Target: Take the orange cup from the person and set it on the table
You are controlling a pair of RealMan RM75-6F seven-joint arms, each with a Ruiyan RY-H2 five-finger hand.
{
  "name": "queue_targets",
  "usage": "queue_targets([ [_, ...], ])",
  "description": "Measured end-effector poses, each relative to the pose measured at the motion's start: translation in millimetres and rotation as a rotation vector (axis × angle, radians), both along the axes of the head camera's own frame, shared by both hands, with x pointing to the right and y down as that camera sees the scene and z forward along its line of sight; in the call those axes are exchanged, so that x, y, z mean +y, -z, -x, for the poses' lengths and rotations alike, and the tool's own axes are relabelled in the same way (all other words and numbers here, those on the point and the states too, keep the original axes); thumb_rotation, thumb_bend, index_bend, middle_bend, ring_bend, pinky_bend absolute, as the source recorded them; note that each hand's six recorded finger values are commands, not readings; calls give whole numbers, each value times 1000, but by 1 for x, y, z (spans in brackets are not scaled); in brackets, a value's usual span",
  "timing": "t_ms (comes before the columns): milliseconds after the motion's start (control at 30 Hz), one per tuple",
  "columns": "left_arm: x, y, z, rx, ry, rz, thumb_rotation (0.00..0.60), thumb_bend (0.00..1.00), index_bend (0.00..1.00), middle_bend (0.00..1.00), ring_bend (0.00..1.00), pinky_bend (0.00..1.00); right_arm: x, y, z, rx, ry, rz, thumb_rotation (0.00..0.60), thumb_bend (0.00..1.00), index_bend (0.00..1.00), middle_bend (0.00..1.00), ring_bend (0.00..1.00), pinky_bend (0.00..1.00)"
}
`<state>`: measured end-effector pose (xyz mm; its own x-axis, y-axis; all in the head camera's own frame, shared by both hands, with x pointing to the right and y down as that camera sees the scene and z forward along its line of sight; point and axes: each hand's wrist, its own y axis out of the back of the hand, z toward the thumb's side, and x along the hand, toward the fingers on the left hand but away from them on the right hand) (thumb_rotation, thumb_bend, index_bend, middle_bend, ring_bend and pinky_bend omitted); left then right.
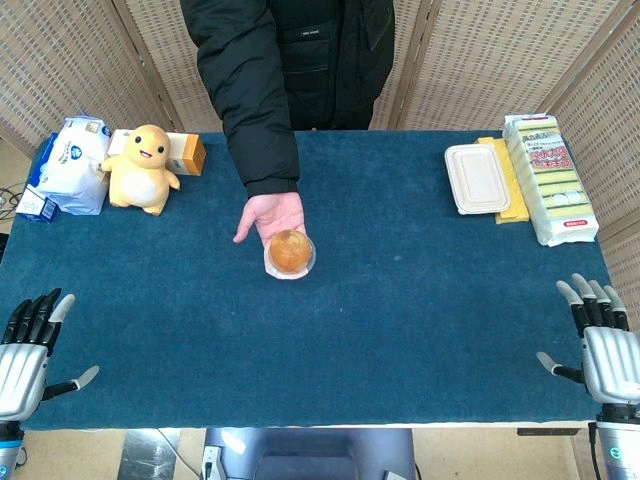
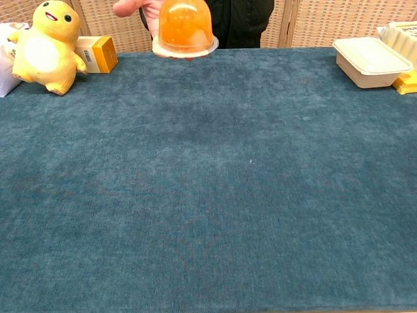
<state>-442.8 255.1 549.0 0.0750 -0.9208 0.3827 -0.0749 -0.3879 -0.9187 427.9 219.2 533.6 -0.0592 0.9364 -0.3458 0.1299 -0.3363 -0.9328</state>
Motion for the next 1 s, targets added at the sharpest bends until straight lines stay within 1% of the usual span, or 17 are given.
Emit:
queue_targets([
  [100, -1, -2, -2, 5, -10, 17, 600, 0, 0, 0, 0, 0, 0, 2, 0, -8, -2, -4, 600, 74, 114, 48, 0, 0],
  [200, -6, 0, -12, 40, -41, 25, 600, 1, 0, 0, 0, 0, -2, 5, -1, -8, -7, -14, 600, 73, 114, 48, 0, 0],
  [267, -11, 5, -23, 68, -73, 18, 600, 8, 0, 0, 0, 0, -2, 6, -3, -14, -12, -14, 600, 73, 114, 48, 0, 0],
  [367, -22, 19, -45, 126, -129, -10, 600, 38, 0, 0, 0, 0, -2, 6, -5, -18, -18, -13, 600, 73, 114, 48, 0, 0],
  [467, -40, 36, -72, 188, -174, -43, 600, 65, 0, 0, 0, 0, -2, 4, -6, -21, -15, -2, 600, 74, 114, 49, 0, 0],
  [533, -56, 48, -94, 227, -207, -61, 600, 82, 0, 0, 0, 0, -2, 3, -5, -18, -12, 3, 600, 74, 114, 48, 0, 0],
  [600, -74, 57, -115, 251, -236, -62, 600, 119, 0, 0, 0, 0, -2, 2, -4, -15, -9, 5, 600, 77, 114, 48, 0, 0],
  [700, -97, 59, -133, 235, -248, -46, 600, 156, 0, 0, 0, 3, -1, 0, -3, -8, -3, 10, 600, 84, 114, 48, 0, 0],
  [733, -105, 59, -136, 225, -249, -38, 600, 162, 0, 0, 0, 17, -1, 0, -2, -6, -1, 12, 600, 86, 114, 48, 0, 0],
  [767, -112, 57, -140, 216, -249, -30, 600, 168, 0, 5, 0, 57, -1, -1, -2, -2, 1, 15, 600, 89, 114, 48, 0, 0],
  [867, -136, 52, -156, 192, -247, 1, 600, 182, 0, 58, 36, 215, 0, -3, -1, 1, 2, 21, 600, 94, 114, 49, 0, 0],
  [933, -151, 47, -170, 179, -252, 21, 600, 185, 0, 99, 78, 266, -1, -4, -1, 4, 2, 22, 600, 95, 114, 49, 0, 0],
  [1000, -163, 42, -188, 171, -265, 38, 600, 188, 0, 134, 107, 291, -1, -5, -2, 3, 2, 25, 600, 95, 114, 48, 0, 0],
])
